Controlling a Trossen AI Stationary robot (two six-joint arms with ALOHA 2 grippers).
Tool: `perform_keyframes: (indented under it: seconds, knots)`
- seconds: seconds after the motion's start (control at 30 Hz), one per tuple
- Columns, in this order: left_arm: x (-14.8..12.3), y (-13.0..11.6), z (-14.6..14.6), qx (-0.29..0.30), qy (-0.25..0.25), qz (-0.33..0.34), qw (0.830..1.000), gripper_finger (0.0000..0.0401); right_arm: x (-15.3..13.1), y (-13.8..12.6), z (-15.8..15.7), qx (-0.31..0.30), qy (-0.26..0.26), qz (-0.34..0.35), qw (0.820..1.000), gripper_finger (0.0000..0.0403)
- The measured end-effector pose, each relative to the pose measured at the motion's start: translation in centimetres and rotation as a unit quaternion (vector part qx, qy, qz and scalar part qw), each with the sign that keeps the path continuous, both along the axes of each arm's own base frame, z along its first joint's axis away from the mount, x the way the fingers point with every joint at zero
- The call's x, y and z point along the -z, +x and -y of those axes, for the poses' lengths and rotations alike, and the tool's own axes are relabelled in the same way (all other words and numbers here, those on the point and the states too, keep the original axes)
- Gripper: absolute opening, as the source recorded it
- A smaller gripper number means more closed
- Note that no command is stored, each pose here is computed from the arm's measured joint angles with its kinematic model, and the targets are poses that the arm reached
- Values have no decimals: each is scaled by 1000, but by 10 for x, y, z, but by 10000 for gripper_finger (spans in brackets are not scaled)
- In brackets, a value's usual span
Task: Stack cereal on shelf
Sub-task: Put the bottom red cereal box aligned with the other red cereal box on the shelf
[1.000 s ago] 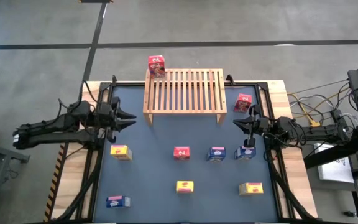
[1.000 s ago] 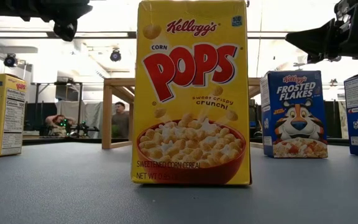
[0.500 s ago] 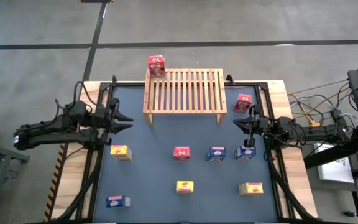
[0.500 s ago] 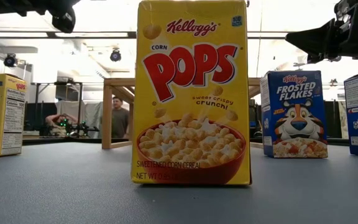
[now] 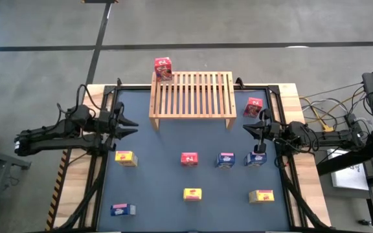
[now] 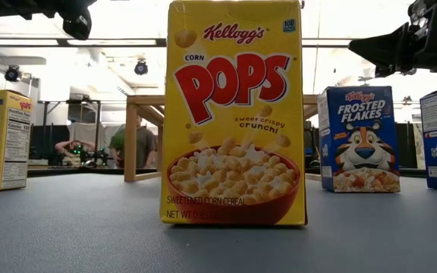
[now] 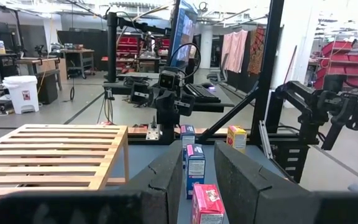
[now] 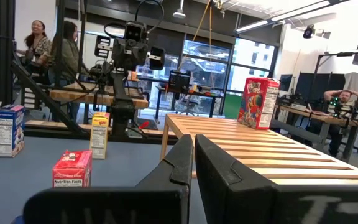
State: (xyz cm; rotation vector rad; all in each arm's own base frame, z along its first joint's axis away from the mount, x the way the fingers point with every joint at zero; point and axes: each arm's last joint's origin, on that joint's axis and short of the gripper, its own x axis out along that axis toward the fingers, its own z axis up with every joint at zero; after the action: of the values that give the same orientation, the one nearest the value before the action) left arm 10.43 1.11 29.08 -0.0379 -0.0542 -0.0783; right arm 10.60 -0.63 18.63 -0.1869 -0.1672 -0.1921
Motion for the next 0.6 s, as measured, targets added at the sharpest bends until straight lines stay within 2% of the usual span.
perform_keyframes:
  seconds: [0.43,0.6]
  knots:
    - [2,0,0,0,-7,-10,1000,76,0,0,0,0,0,0,1000,9]
    - [6,-1,0,0,5,-27,1000,76,0,0,0,0,0,0,1000,9]
